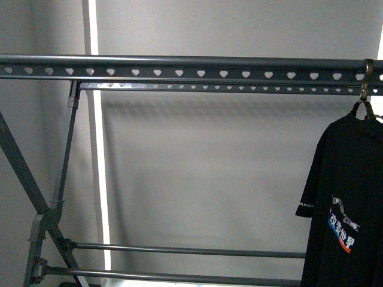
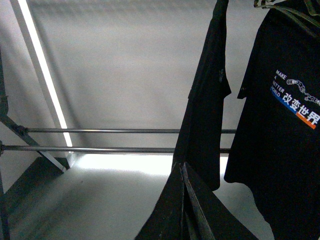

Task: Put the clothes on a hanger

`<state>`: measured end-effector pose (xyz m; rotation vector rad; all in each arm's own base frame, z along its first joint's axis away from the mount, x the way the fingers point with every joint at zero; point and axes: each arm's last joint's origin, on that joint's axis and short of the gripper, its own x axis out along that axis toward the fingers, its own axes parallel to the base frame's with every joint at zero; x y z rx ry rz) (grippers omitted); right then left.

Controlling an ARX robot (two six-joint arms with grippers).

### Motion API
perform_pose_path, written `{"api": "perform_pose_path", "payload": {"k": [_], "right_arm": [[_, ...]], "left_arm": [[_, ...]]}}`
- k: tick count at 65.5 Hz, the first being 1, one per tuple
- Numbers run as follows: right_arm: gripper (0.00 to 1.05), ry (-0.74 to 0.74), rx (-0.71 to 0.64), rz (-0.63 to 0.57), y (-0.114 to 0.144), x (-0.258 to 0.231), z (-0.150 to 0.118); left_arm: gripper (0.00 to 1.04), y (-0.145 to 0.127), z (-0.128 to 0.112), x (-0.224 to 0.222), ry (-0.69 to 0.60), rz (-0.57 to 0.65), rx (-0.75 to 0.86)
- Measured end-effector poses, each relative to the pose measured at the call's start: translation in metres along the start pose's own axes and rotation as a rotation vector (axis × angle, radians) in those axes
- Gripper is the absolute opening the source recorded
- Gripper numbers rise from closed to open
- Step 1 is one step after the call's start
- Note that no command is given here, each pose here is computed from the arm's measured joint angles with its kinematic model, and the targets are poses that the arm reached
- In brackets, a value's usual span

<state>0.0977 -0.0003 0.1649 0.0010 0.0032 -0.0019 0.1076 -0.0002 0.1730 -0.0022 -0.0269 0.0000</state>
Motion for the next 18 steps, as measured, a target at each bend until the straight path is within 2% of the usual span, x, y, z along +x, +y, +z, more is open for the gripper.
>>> {"api": "perform_pose_path", "payload": {"k": [18], "right_arm": [[0.04,-0.002,-0.001,0.0,0.0,-0.0001,0.0002]], "left_arm": [[0.98,0.0,0.0,0.0,0.0,0.0,0.0]]}}
